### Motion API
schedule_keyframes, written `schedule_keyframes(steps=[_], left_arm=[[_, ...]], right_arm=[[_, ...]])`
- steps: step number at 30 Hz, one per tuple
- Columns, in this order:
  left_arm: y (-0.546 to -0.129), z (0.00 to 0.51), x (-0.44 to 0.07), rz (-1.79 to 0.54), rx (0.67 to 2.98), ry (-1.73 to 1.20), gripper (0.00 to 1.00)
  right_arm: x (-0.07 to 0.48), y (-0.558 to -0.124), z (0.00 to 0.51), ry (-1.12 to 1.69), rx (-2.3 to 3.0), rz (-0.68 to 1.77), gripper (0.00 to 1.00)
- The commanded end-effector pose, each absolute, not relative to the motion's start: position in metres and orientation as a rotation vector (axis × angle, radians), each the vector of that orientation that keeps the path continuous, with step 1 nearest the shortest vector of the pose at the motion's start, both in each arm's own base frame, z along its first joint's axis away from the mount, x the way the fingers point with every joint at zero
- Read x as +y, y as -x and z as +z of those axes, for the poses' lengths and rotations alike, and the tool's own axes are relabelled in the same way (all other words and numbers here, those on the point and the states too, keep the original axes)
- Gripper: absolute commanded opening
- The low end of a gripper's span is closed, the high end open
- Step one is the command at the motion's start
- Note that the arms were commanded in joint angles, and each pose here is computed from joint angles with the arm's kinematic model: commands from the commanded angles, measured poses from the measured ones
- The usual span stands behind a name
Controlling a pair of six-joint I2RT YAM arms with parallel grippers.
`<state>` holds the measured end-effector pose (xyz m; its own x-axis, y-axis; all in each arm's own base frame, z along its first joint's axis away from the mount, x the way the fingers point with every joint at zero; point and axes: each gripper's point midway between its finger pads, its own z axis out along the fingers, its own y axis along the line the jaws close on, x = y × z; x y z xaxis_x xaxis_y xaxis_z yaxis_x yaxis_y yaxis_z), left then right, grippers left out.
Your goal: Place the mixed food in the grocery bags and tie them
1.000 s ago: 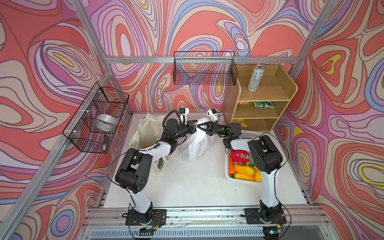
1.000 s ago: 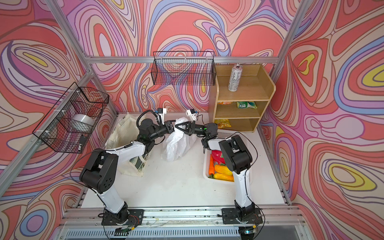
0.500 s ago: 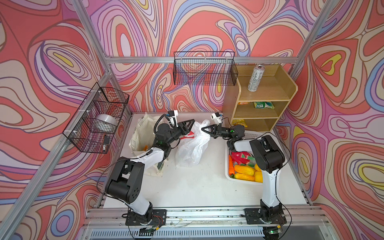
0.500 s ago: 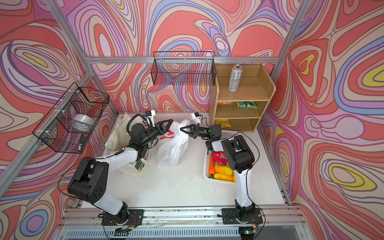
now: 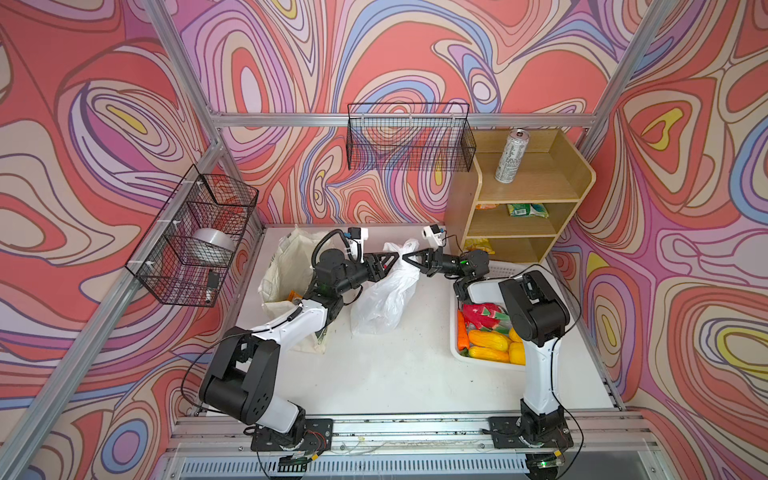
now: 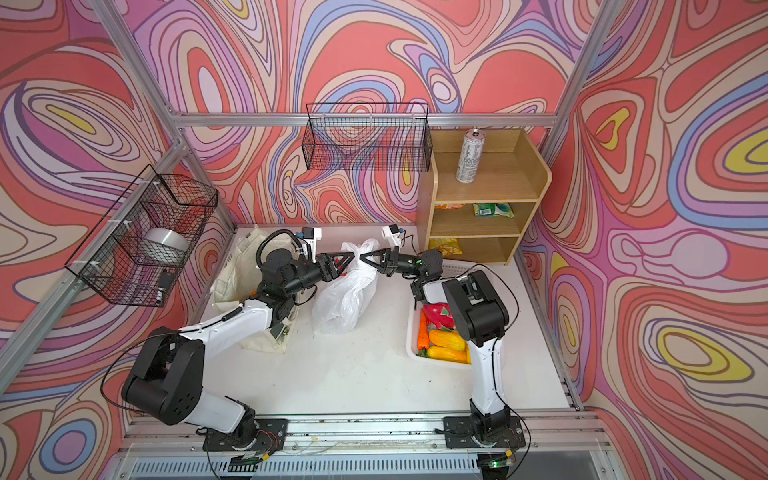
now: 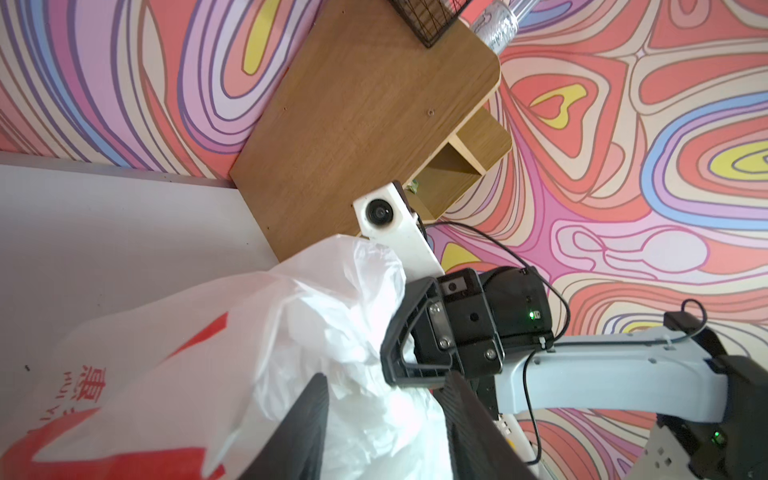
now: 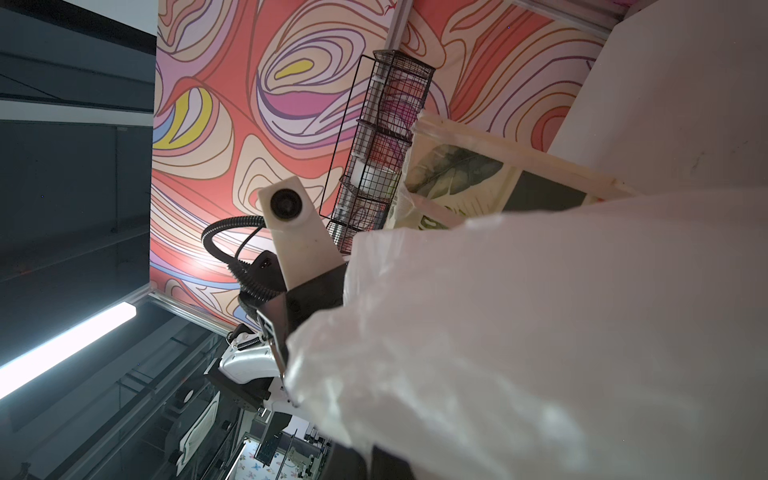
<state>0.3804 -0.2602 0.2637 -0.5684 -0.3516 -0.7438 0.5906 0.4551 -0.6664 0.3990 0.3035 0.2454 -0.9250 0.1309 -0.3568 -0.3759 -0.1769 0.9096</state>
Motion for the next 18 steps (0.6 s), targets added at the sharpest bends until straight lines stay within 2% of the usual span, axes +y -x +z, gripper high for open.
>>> schedule_keyframes(steps=[1,5,9,14,18], left_arm=[[-0.378,0.257,-0.256,-1.199,1.786,-0.207,0.49],[-0.387,0.255,-0.255,-1.182,1.775,-0.174,0.47],[-0.393,0.255,-0.255,-1.194,1.765,-0.145,0.27],[-0.401,0.249,-0.256,-1.201,1.782,-0.112,0.24],[-0.406,0.249,-0.259,-1.224,1.773,-0.114,0.27]], right_arm=[[0.304,-0.395,0.253,0.297,1.740,2.164,0.00],[0.304,-0.394,0.252,0.297,1.742,2.163,0.00],[0.304,-0.394,0.251,0.294,1.742,2.162,0.00],[0.304,-0.394,0.252,0.300,1.740,2.159,0.00],[0.303,-0.393,0.252,0.302,1.741,2.158,0.00]])
